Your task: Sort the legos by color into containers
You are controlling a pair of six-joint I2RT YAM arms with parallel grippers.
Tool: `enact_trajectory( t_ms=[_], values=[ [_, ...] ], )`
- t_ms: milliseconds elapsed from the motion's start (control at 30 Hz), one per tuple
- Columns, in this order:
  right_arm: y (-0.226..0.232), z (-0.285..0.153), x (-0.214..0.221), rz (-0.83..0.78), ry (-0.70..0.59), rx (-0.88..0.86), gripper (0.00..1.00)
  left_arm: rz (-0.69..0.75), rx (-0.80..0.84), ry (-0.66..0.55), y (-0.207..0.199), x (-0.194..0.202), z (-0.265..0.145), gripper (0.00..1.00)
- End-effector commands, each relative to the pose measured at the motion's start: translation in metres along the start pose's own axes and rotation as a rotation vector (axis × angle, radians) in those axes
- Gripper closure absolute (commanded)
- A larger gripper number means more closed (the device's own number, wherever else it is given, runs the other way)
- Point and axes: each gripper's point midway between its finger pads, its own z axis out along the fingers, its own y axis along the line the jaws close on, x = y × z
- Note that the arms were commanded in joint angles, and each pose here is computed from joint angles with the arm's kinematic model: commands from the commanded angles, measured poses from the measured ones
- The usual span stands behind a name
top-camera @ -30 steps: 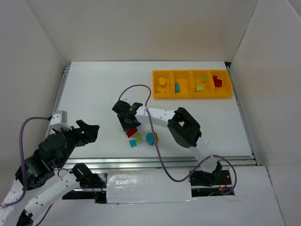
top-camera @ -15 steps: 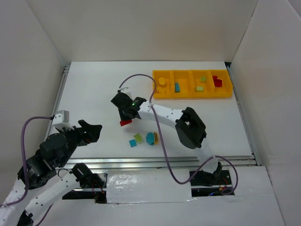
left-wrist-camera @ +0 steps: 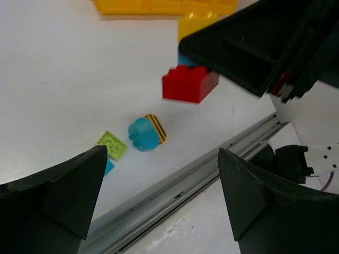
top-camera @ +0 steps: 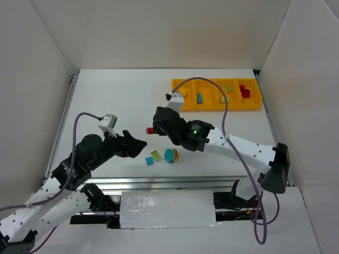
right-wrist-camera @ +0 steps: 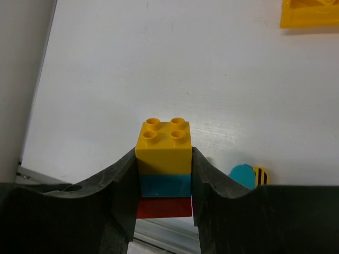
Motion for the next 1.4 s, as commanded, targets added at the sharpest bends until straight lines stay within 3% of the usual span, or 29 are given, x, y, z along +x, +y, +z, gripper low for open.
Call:
enact_trajectory(
  t_ms=[0, 100, 500, 733, 1033, 1133, 1300, 1367],
  values=[
    [-0.007, -0.012, 0.01, 0.032, -0.019, 0.02, 1.0, 0.059, 0.25, -0.1, -0.056, -0.036, 0.0, 0.02],
    [-0.007, -0.024, 0.009, 0.048, -0.03, 0.002, 1.0, 0.075, 0.329, -0.074, -0.071, -0.032, 0.004, 0.03],
    [-0.006, -0.039, 0.002, 0.082, -0.071, -0.01, 1.0, 0.062, 0.311, 0.024, -0.066, -0.01, 0.027, 0.13],
    [-0.002, -0.047, 0.0, 0.092, -0.075, -0.049, 1.0, 0.07, 0.317, 0.014, -0.066, -0.011, 0.027, 0.13],
    [0.015, -0.056, 0.008, 0.071, -0.047, -0.127, 1.0, 0.082, 0.339, 0.001, -0.071, -0.015, 0.025, 0.22],
    [0.018, -0.058, 0.008, 0.071, -0.043, -0.14, 1.0, 0.085, 0.354, -0.004, -0.074, -0.016, 0.023, 0.29],
    [0.022, -0.059, 0.008, 0.087, -0.041, -0.162, 1.0, 0.085, 0.365, -0.002, -0.075, -0.015, 0.023, 0.49],
    [0.025, -0.06, 0.009, 0.091, -0.035, -0.174, 1.0, 0.086, 0.366, 0.006, -0.075, -0.014, 0.024, 0.68]
  ],
)
